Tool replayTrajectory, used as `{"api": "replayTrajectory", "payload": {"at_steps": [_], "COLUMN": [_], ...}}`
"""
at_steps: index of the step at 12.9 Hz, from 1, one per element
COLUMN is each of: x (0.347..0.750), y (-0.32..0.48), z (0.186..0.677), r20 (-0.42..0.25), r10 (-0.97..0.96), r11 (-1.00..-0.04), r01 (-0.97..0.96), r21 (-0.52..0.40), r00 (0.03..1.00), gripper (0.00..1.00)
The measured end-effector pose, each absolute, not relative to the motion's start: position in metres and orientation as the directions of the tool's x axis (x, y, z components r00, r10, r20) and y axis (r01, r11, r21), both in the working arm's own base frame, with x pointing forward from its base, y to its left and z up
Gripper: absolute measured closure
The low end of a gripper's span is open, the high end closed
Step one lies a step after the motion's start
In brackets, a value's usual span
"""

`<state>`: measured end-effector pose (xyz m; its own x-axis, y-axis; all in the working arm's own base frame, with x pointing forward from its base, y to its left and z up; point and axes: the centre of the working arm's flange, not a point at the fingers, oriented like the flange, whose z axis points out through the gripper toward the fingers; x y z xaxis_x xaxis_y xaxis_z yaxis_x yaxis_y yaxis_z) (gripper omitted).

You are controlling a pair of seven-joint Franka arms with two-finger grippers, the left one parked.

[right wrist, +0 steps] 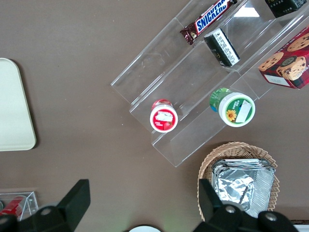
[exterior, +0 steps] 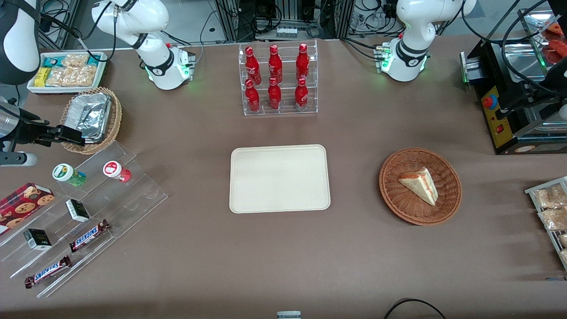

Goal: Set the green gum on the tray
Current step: 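Lower the right gripper toward the green gum jar on the acrylic stand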

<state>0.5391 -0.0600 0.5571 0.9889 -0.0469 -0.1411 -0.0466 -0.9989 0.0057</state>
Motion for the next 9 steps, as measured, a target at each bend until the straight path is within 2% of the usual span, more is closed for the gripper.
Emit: {"api": "replayTrajectory", "payload": {"at_steps": [6,9], "x": [0.541,0.549], "y": [-0.06,-0.066], "z": [0.551,0.533], "r20": [-0.152,-0.147], "r10": [-0.039,0.036], "r11": [-0.999,-0.999], "r01": [-0.039,0.036], "r21": [0.005,-0.005], "r00": [0.988,0.988], "gripper": [0.0,0.0]}}
